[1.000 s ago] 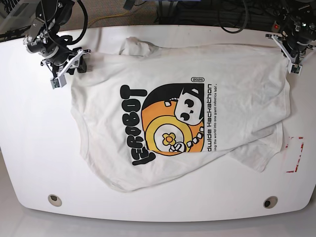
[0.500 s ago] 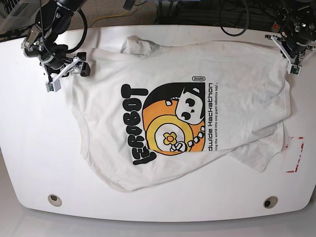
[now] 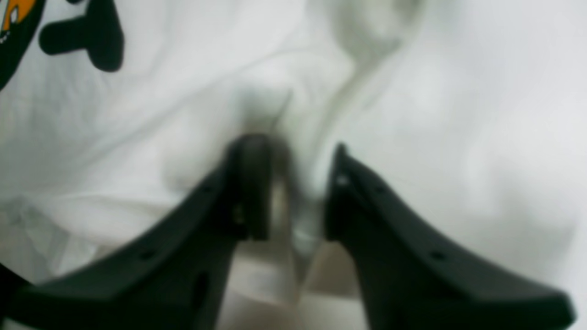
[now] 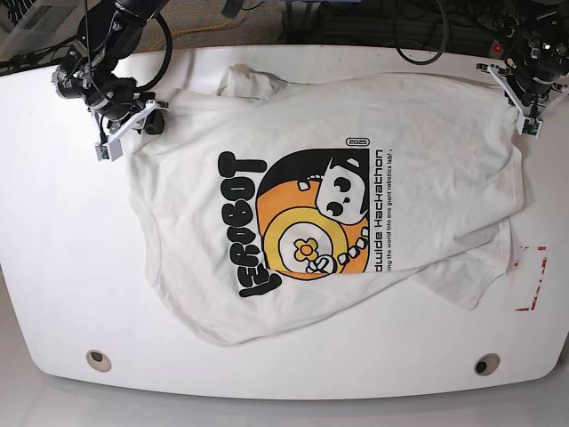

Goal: Fold the T-shirt properly

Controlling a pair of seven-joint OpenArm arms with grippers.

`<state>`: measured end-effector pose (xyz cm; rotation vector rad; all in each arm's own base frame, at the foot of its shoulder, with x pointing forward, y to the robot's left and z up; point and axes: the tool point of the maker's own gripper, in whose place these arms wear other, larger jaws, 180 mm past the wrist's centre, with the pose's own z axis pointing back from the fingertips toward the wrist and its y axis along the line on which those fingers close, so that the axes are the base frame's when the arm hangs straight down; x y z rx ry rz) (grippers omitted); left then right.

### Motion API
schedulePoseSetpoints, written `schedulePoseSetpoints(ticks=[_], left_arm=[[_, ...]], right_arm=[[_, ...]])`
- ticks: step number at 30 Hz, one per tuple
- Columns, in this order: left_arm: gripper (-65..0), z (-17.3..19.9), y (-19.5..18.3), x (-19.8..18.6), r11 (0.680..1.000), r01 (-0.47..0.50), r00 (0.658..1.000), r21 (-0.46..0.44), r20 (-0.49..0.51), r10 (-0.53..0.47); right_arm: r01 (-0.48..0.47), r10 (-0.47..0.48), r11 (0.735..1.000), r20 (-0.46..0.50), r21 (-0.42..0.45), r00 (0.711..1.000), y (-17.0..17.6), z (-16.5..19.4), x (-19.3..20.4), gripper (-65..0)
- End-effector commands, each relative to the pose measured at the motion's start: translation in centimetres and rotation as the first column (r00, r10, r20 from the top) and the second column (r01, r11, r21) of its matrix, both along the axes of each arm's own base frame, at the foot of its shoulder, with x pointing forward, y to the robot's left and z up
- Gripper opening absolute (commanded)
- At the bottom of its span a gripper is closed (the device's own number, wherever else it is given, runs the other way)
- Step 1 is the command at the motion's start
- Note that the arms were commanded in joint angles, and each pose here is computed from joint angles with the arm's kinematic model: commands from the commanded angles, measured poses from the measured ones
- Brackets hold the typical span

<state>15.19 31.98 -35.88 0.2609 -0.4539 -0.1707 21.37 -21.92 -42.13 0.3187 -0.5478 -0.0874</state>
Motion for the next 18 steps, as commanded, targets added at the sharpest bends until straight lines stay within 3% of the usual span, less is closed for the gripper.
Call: schedulePoseSetpoints(ticks=[1,10,18], left_arm=[[-65.0,1.3,0.6,1.3,1.000,0.002,0.999,0.026,0.049,-0.003],[-65.0,2.1,0.2,3.5,1.000,-0.018,0.993,0.012,0.115,0.017],[-65.0,3.8,-5.0,10.6,0.996,0.014,0.964,-0.092,0.266,0.011]], right_arm=[[-0.005,0.006,1.000,0.021,-0.011,1.000,-0.2,0.6,0.3,-65.0],[-0.031,0.049,0.988,0.112,-0.152,0.992,-1.1,5.0,0.2,-65.0],[-0.021,0.076,0.970,0.219,-0.243,0.973,-3.5,8.8,4.3,-65.0]])
